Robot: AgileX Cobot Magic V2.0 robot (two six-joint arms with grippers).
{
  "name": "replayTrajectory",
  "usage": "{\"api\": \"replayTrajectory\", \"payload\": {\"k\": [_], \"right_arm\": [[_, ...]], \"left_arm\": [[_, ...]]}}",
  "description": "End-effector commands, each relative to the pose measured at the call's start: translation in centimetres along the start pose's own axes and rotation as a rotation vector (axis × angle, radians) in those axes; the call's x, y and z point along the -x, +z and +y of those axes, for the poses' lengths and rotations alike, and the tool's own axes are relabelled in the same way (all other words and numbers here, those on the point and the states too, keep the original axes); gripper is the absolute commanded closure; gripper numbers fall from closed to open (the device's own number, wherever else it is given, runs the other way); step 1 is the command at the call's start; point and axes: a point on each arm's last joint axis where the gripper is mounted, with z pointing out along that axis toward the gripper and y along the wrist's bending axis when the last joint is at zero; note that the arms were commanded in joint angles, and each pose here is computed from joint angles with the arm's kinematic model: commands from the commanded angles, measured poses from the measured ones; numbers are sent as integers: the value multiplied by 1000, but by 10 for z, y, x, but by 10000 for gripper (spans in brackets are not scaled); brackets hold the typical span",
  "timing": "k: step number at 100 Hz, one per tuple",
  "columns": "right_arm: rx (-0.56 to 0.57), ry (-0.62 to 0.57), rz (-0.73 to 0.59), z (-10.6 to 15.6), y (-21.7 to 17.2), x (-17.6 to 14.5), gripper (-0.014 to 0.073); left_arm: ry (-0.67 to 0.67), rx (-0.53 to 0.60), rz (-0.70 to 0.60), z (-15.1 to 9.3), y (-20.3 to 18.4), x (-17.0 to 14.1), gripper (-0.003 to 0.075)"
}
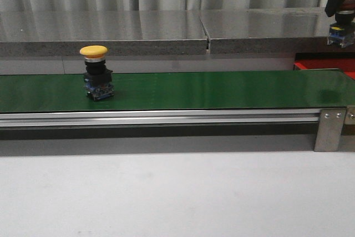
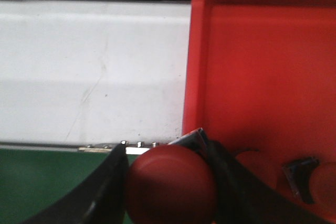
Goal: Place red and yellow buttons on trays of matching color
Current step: 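Move the red button into the red tray and open the right gripper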
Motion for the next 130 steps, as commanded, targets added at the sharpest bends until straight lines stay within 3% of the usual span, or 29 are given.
{"api": "replayTrajectory", "payload": {"k": [1, 29, 64, 107, 118, 130], "right_arm": [[6, 49, -149, -11, -25, 21, 363], [1, 169, -184, -49, 4, 26, 363], [-2, 206, -175, -59, 48, 20, 363], [-7, 217, -142, -64, 72, 12, 361], [-5, 218, -133, -64, 73, 11, 302], [-5, 218, -134, -64, 73, 11, 124]], "left_arm": [[-14, -5, -95, -1, -5, 14, 739], [-14, -5, -95, -1, -5, 14, 739], [-14, -5, -95, -1, -5, 14, 739], [-14, -5, -95, -1, -5, 14, 739], [-14, -5, -95, -1, -5, 14, 739], [-14, -5, -95, -1, -5, 14, 739]]}}
